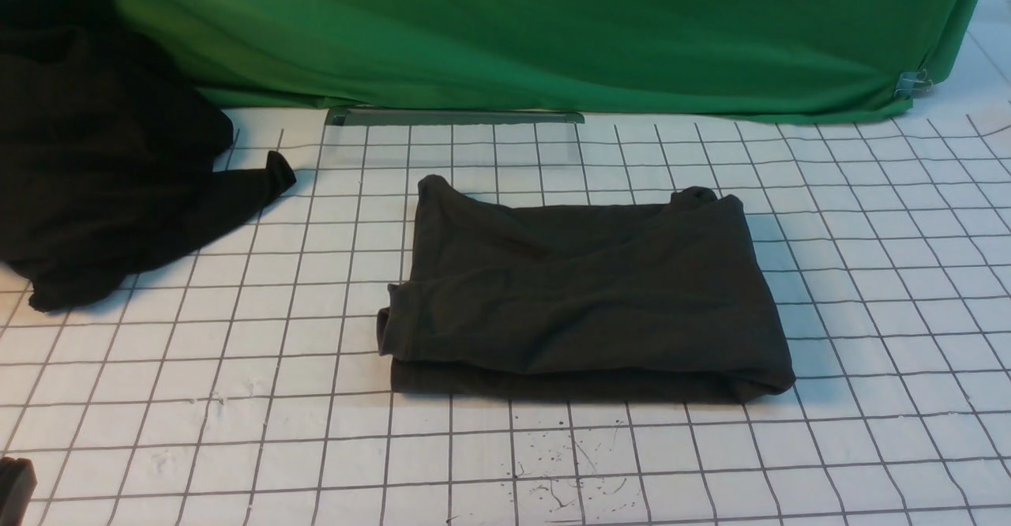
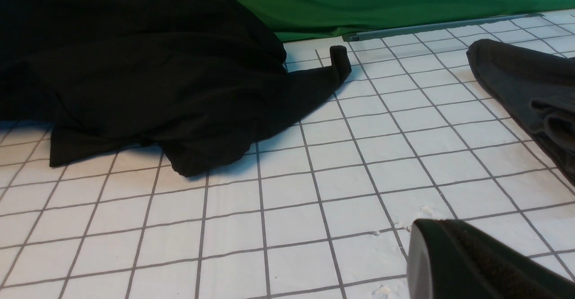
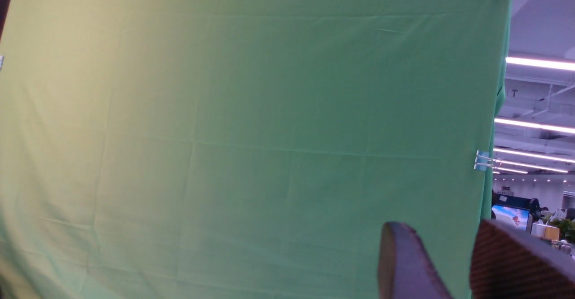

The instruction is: Fold a long-sleeved shirt over a white checkered tablecloth.

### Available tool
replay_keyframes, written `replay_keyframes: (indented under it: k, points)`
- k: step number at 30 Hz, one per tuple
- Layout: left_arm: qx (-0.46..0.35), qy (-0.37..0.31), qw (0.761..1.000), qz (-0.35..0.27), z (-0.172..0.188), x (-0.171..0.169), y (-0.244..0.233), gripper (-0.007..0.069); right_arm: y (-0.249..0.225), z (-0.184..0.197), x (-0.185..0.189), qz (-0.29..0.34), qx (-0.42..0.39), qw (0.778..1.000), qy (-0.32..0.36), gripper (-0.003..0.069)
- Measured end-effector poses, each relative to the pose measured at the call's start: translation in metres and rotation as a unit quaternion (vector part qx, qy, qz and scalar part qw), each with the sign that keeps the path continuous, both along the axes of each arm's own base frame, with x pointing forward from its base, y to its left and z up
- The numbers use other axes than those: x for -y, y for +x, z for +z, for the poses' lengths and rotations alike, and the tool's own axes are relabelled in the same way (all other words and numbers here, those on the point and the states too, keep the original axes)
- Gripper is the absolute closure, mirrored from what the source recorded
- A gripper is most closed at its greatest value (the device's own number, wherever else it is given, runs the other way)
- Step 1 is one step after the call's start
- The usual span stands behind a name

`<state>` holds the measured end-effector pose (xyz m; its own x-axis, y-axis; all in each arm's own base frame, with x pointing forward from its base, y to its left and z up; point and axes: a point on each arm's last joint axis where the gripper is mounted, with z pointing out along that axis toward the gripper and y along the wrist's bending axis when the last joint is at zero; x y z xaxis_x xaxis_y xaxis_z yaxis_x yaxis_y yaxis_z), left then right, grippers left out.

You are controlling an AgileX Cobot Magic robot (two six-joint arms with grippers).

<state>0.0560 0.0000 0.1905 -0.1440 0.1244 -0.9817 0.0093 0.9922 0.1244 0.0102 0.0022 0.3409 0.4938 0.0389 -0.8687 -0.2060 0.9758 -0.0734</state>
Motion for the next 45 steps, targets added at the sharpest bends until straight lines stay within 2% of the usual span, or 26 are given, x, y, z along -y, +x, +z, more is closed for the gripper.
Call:
replay_keyframes:
  k: [14,18,22,26,29,31,45]
  points:
    - [0.0,0.0,1.0,0.0,0.0,0.0,0.0,0.0622,0.0,-0.001,0.0,-0.015,0.003,1.0,-0.025,0.042]
    - [0.0,0.0,1.0,0.0,0.0,0.0,0.0,0.0622,0.004,-0.01,-0.001,-0.042,-0.041,0.997,-0.046,0.042]
    - [0.0,0.0,1.0,0.0,0.0,0.0,0.0,0.0622,0.017,-0.038,-0.002,-0.092,-0.114,0.987,-0.067,0.042]
    - [0.0,0.0,1.0,0.0,0.0,0.0,0.0,0.0622,0.038,-0.095,0.001,-0.133,-0.209,0.965,-0.084,0.0419]
    - [0.0,0.0,1.0,0.0,0.0,0.0,0.0,0.0622,0.045,-0.139,0.002,-0.132,-0.285,0.946,-0.073,0.0418]
    - [0.001,0.0,1.0,0.0,0.0,0.0,0.0,0.0622,0.046,-0.151,0.002,-0.125,-0.322,0.936,-0.067,0.0418]
    - [0.001,0.0,1.0,0.001,0.0,0.0,0.0,0.0622,0.045,-0.153,0.001,-0.119,-0.331,0.934,-0.067,0.0418]
